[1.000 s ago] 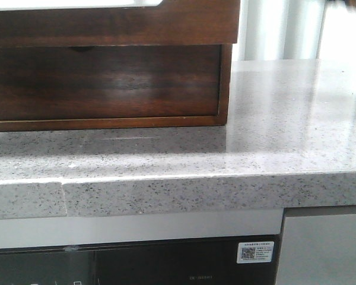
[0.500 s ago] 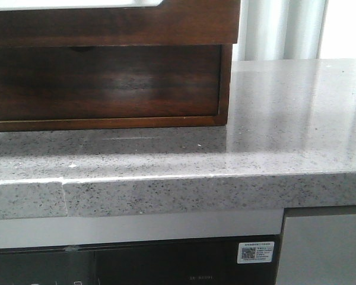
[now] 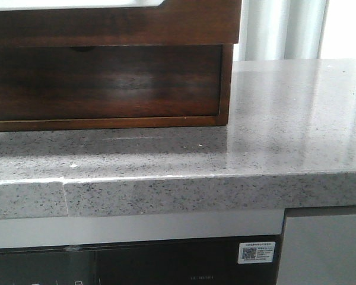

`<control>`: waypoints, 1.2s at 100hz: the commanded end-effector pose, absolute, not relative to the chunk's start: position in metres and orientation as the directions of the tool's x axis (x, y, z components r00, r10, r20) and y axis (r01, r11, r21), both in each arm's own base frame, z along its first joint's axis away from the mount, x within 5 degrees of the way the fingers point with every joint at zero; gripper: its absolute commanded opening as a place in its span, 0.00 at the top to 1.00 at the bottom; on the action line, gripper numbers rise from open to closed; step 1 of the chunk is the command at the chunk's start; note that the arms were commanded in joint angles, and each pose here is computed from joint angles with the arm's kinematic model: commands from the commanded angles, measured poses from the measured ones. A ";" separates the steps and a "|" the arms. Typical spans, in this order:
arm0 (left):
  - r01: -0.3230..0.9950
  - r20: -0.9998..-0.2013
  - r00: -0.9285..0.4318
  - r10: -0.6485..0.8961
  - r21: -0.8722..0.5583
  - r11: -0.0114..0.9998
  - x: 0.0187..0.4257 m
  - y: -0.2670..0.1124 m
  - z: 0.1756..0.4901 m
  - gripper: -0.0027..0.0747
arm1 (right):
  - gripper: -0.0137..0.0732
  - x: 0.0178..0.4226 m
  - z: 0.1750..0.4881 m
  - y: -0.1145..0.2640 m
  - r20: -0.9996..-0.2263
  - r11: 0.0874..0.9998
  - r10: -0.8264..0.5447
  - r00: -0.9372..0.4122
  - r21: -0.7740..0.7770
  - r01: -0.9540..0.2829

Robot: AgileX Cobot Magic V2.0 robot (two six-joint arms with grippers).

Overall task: Put scissors in drawer with both arms
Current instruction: 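Lift the scissors and carry them over the open drawer, then lower the scissors into the drawer and open the right gripper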

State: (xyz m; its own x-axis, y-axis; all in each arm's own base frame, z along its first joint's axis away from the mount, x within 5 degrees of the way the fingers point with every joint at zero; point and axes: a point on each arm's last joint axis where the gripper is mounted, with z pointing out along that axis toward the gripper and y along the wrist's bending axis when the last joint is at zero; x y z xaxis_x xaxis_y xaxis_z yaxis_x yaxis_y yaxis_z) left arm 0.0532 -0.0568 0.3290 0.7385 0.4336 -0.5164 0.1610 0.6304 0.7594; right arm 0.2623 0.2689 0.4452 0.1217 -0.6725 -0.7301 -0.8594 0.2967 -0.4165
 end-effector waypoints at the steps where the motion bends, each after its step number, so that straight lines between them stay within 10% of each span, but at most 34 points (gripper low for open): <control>1: 0.172 -0.531 0.762 0.371 0.718 0.675 0.050 -0.056 0.341 0.62 | 0.93 0.262 0.466 0.267 -0.767 0.343 -0.612 0.192 -0.476 -0.810; 51: 0.172 -0.531 0.762 0.371 0.718 0.675 0.050 -0.056 0.341 0.62 | 0.92 0.281 0.440 0.280 -0.714 0.316 -0.678 0.174 -0.497 -0.808; 80: 0.172 -0.531 0.762 0.371 0.718 0.675 0.050 -0.056 0.341 0.62 | 0.55 0.283 0.439 0.278 -0.698 0.313 -0.693 0.179 -0.516 -0.797; 120: 0.169 -0.528 0.764 0.370 0.718 0.675 0.049 -0.056 0.341 0.62 | 0.55 0.281 0.440 0.277 -0.697 0.312 -0.696 0.173 -0.511 -0.801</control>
